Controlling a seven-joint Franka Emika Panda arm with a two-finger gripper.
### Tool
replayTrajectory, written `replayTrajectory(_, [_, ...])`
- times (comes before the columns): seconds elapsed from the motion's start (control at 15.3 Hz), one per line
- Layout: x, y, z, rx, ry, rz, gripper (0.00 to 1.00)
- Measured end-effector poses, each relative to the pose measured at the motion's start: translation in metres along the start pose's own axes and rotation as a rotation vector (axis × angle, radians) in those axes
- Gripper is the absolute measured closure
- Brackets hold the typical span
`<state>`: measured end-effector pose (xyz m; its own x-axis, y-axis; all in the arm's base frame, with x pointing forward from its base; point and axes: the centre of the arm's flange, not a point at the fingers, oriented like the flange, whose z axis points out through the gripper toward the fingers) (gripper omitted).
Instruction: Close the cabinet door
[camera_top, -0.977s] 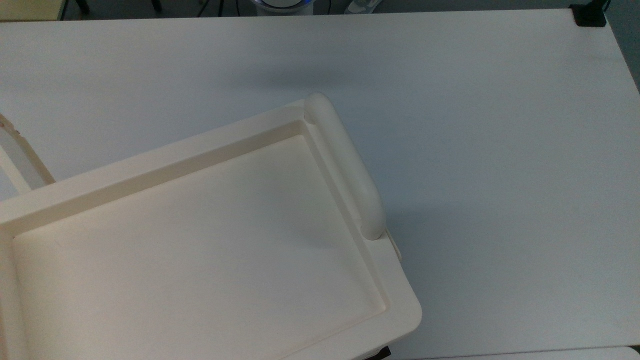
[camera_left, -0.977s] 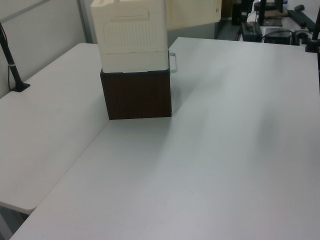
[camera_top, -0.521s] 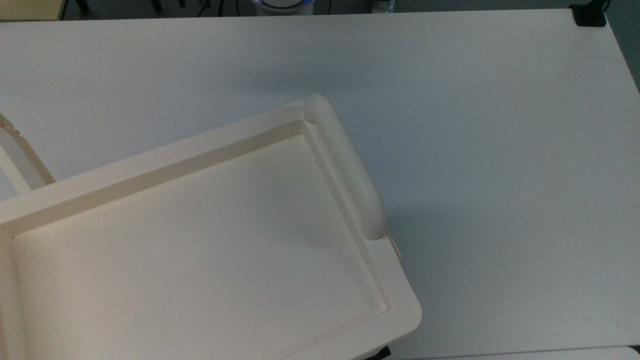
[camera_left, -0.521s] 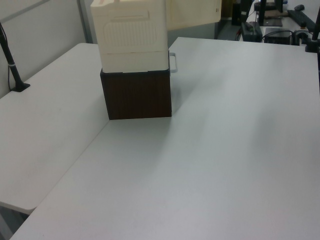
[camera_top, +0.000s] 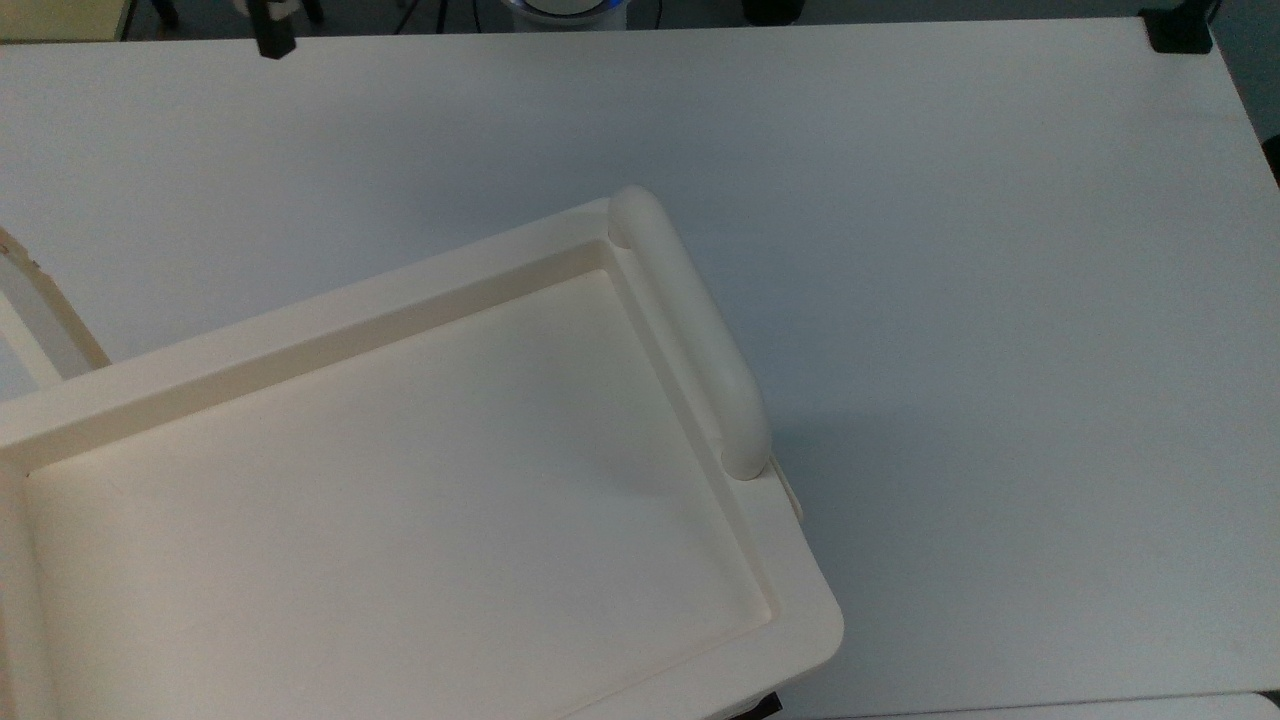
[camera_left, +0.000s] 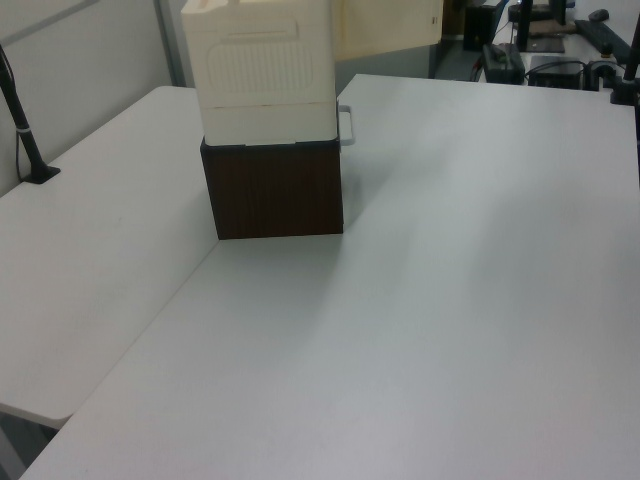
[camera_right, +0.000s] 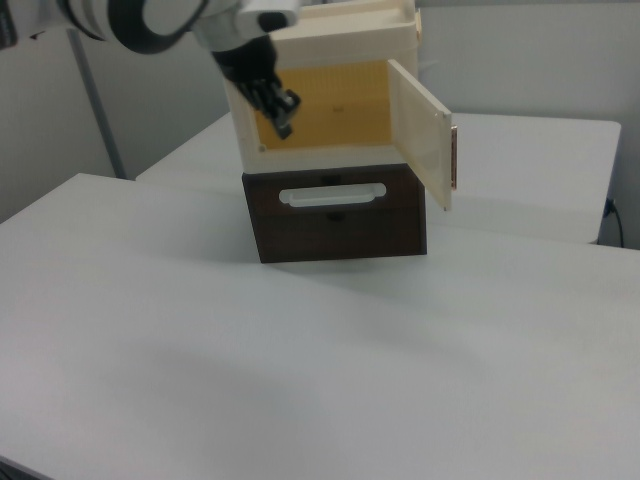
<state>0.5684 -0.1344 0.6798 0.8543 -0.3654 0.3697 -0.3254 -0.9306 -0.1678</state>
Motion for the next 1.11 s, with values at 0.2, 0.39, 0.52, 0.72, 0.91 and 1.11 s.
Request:
replayTrajectory(0.2, [0.016, 0.061, -0.016, 0.076, 0.094, 0.159, 0.99])
replayTrajectory(0.39, [0.029, 0.114, -0.039, 0.139, 0.245, 0.297, 0.99])
replayTrajectory(0.52, [0.035, 0.145, -0.047, 0.187, 0.326, 0.389, 0.99])
replayTrajectory(0.72, [0.045, 0.182, -0.033, 0.245, 0.425, 0.522, 0.99])
replayTrajectory(0.91, [0.057, 0.200, 0.002, 0.278, 0.484, 0.620, 0.99])
replayTrajectory(1.11, [0.069, 0.207, 0.028, 0.311, 0.499, 0.680, 0.99])
